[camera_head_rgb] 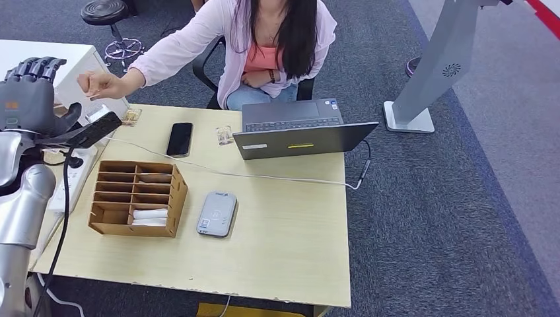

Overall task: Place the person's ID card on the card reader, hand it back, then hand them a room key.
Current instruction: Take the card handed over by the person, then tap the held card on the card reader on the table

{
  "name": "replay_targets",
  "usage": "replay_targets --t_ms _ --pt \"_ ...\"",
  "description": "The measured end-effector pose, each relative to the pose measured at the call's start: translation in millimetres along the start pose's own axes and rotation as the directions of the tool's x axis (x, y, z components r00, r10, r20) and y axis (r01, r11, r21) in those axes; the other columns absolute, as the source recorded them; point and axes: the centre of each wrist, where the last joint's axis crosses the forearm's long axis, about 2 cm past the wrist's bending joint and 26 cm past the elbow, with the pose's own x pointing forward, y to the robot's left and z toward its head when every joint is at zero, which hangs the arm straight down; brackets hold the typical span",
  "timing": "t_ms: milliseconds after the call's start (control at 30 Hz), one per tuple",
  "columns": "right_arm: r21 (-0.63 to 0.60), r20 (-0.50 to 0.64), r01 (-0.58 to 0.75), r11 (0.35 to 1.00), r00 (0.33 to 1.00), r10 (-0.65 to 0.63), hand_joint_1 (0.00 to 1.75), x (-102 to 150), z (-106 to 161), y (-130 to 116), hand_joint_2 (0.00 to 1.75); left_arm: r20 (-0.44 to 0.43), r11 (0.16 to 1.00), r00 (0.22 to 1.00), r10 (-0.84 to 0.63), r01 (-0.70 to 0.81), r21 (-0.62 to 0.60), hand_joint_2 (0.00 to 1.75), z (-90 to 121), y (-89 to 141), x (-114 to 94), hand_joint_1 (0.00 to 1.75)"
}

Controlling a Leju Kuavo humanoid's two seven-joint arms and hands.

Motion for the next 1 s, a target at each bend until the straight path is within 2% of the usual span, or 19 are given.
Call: replay_targets --t_ms 200,600,767,867,1000 --pt "0.003 0.003 -0.014 1.000 1.000 0.014 0.00 -1.3 -0.4 -1.4 0.00 0.017 0.999 0.999 -0.040 0.040 0.003 1.75 -2.3 1.3 -2.4 1.75" --pt "0.005 0.001 -0.018 1.000 1.000 0.018 0.00 -2.3 -0.5 -1.6 0.00 0.021 0.999 0.999 -0.036 0.036 -0.006 1.75 -1.4 -0.2 -4.0 1.75" --pt "0.002 0.001 -0.027 1.000 1.000 0.027 0.00 -2.3 -0.5 -1.7 0.00 0.051 1.000 0.999 0.000 0.001 -0.009 1.75 2.4 -4.8 -0.4 1.75" --pt "-0.002 0.002 -0.033 0.999 0.999 0.033 0.00 -2.3 -0.5 -1.9 0.00 0.098 0.999 0.994 0.036 -0.035 -0.012 1.75 15.7 -18.3 17.7 1.75" --pt "-0.011 0.004 -0.033 0.999 0.999 0.033 0.00 -1.5 -0.6 -2.4 0.00 0.188 0.996 0.978 0.086 -0.082 -0.031 1.75 46.6 -42.1 68.9 1.75"
